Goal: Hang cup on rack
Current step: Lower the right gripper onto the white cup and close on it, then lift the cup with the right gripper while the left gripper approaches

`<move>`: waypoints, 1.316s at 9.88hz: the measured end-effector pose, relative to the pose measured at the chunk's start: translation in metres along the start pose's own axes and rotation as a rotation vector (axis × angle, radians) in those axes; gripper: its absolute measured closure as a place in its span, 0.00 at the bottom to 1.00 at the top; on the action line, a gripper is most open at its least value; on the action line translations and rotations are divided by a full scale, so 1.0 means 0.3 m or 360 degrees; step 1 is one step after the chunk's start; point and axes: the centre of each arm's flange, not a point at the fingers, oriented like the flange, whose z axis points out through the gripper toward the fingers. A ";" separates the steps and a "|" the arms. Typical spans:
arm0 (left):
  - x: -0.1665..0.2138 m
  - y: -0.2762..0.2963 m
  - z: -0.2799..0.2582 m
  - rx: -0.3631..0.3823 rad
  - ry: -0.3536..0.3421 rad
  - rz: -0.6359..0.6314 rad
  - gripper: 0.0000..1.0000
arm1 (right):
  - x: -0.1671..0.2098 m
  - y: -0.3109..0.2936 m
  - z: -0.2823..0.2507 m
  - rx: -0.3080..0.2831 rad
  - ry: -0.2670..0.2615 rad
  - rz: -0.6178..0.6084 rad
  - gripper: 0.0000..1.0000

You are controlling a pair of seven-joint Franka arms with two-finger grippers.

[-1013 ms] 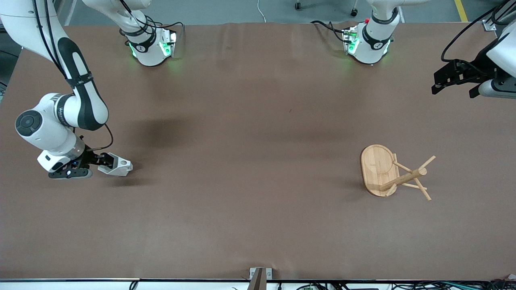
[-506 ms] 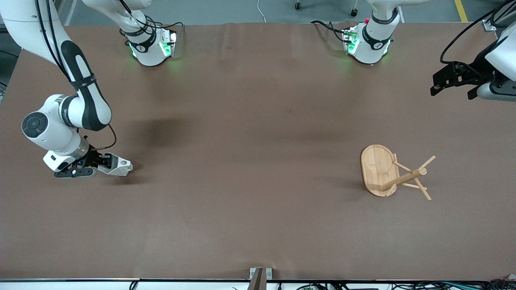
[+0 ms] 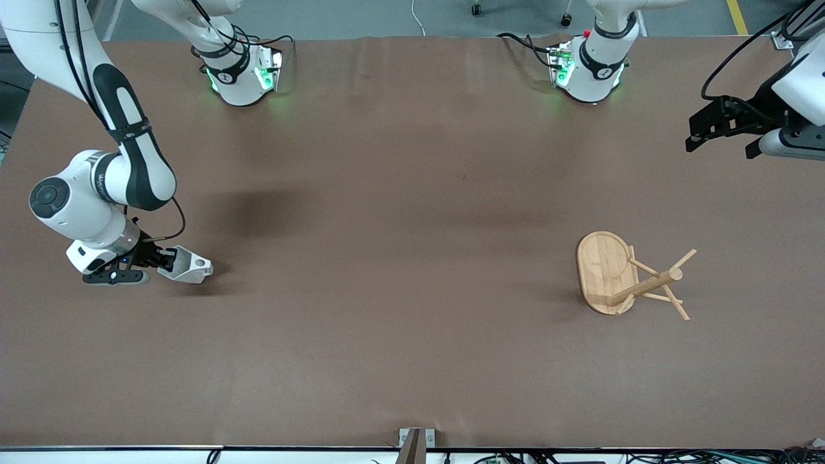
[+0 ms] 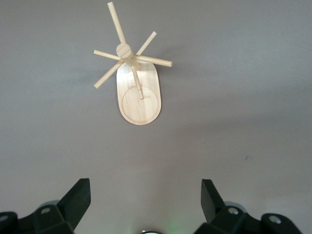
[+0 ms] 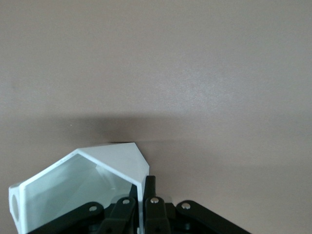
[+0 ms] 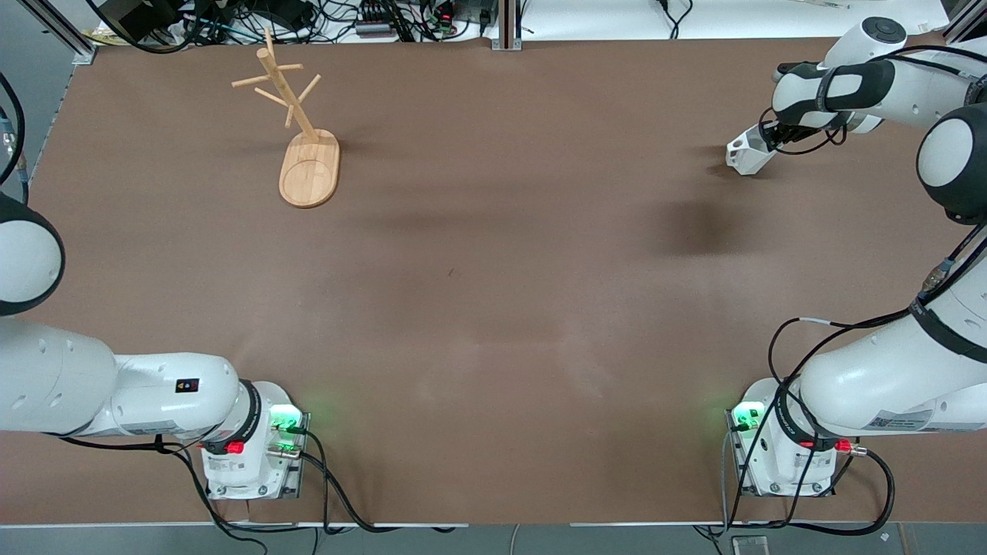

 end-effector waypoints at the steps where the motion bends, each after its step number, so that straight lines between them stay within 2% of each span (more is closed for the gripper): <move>1: 0.000 0.011 -0.005 0.0000 0.0005 0.0010 0.00 | 0.010 -0.016 -0.013 0.0025 -0.0032 0.0001 0.96; 3: 0.000 0.056 -0.007 0.0000 0.0007 0.0049 0.00 | 0.086 -0.081 -0.153 0.0144 -0.0111 0.0007 0.96; 5: -0.003 0.128 -0.003 0.0001 0.0004 0.0112 0.00 | 0.163 -0.218 -0.362 0.0381 -0.0188 -0.0004 0.96; 6: -0.007 0.181 0.000 0.0001 0.0002 0.0175 0.00 | 0.175 -0.308 -0.413 0.0569 -0.0207 0.0021 0.96; 8: -0.030 0.353 0.007 -0.0061 -0.0006 0.0511 0.00 | 0.158 -0.489 -0.418 0.1020 -0.0281 0.0044 0.96; 10: -0.078 0.560 0.014 -0.0224 -0.0002 0.0915 0.00 | 0.123 -0.625 -0.393 0.1450 -0.0350 0.0005 0.96; 11: -0.096 0.642 0.015 -0.0281 0.0030 0.1139 0.00 | 0.099 -0.684 -0.370 0.1620 -0.0364 -0.0007 0.96; 13: -0.099 0.758 0.051 -0.0313 0.0143 0.1607 0.00 | 0.079 -0.828 -0.377 0.1911 -0.0364 0.0050 0.96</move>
